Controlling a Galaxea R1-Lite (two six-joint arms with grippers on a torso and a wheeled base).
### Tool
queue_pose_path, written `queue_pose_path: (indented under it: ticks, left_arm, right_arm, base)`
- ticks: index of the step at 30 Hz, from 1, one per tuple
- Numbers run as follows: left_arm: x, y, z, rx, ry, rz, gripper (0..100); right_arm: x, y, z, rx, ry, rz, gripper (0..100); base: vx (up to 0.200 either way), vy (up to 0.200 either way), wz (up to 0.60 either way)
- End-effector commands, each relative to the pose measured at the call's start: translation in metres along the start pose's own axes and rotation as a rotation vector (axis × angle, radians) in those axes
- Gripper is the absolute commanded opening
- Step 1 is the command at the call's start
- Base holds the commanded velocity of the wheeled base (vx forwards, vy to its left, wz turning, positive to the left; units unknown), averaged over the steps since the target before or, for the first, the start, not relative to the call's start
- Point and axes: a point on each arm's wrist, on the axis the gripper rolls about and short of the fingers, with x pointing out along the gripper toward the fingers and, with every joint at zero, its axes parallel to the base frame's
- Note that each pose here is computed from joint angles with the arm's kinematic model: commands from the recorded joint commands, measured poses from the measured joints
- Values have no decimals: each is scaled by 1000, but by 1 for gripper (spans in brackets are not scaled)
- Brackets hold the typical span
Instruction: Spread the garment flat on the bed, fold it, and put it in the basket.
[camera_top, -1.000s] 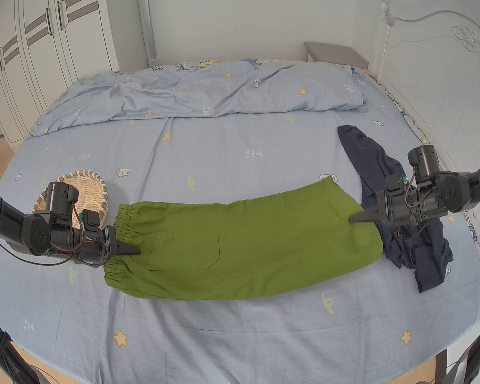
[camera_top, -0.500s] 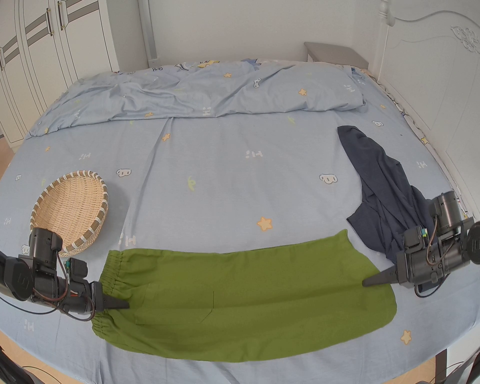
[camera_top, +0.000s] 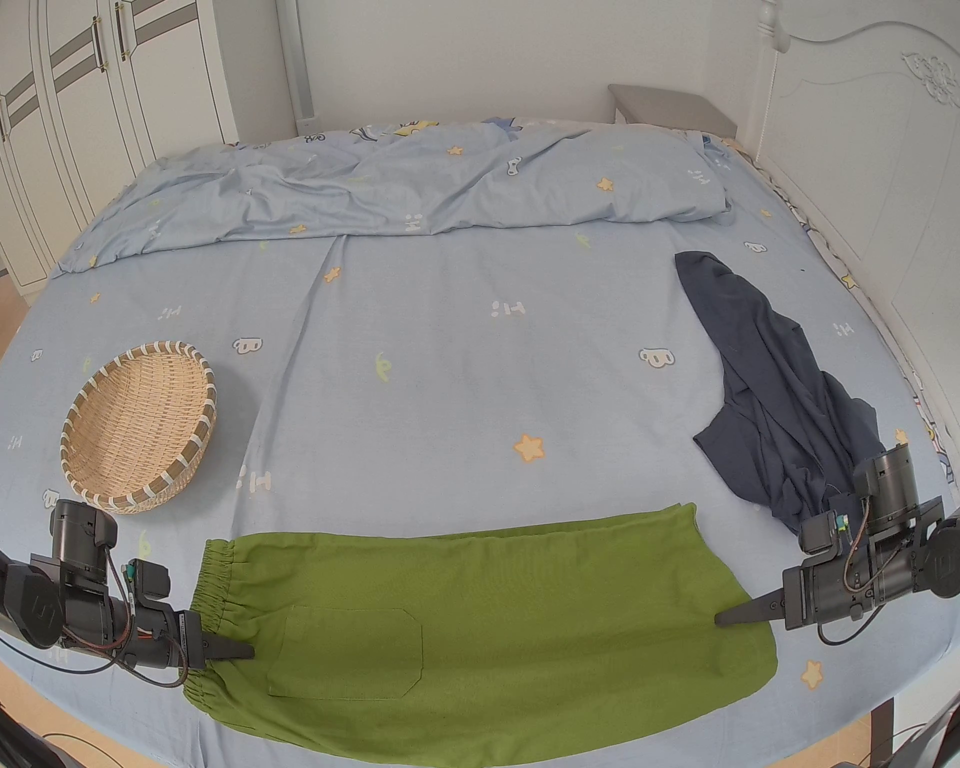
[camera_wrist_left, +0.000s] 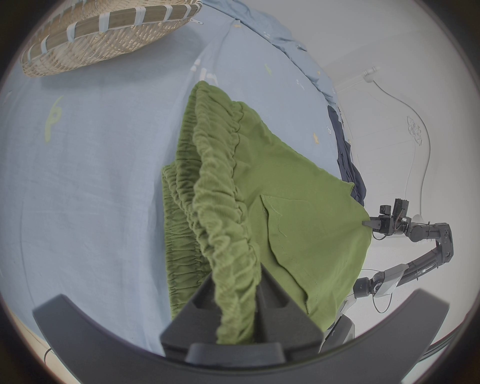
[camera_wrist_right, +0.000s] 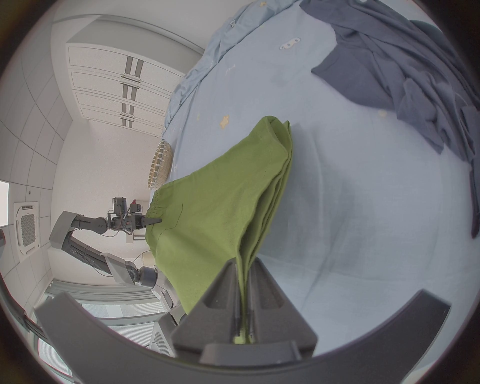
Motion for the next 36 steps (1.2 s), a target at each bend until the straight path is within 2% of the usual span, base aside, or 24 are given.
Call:
queue_pose_path:
  ticks: [1, 8, 13, 15, 19, 25, 29, 30, 32, 36]
  left_arm:
    - [1, 1, -4, -7, 12, 0, 0]
    - [1, 1, -4, -5, 10, -1, 0]
    - [-3, 1, -8, 39, -5, 11, 0]
    - [-7, 2, -11, 78, -27, 62, 0]
    - [-8, 7, -11, 110, -42, 183, 0]
    - [-12, 9, -5, 130, -106, 219, 0]
    - [-17, 4, -3, 157, -144, 219, 0]
    - [-19, 1, -3, 165, -159, 213, 0]
    - [-20, 0, -4, 167, -162, 213, 0]
    - [-22, -1, -5, 176, -174, 216, 0]
  right_arm:
    - [10, -7, -6, 24, 41, -2, 100]
    - [9, -11, -3, 14, 6, -3, 100]
    - [2, -16, 8, 3, -80, -13, 100]
    - [0, -12, 11, -11, -103, -5, 100]
    - [-12, 11, 16, -43, -159, 37, 100]
    - [-17, 38, 18, -89, -180, 103, 100]
    - [-11, 53, 17, -121, -149, 155, 100]
    - [-4, 63, 13, -119, -101, 198, 100]
    - [2, 68, 10, -127, -66, 223, 100]
    - [23, 58, 6, -88, 35, 250, 100]
  base:
    - [0, 0, 0]
    - [0, 0, 0]
    - [0, 0, 0]
    - [0, 0, 0]
    - [0, 0, 0]
    - [0, 0, 0]
    - [0, 0, 0]
    - [0, 0, 0]
    - [0, 0, 0]
    - [0, 0, 0]
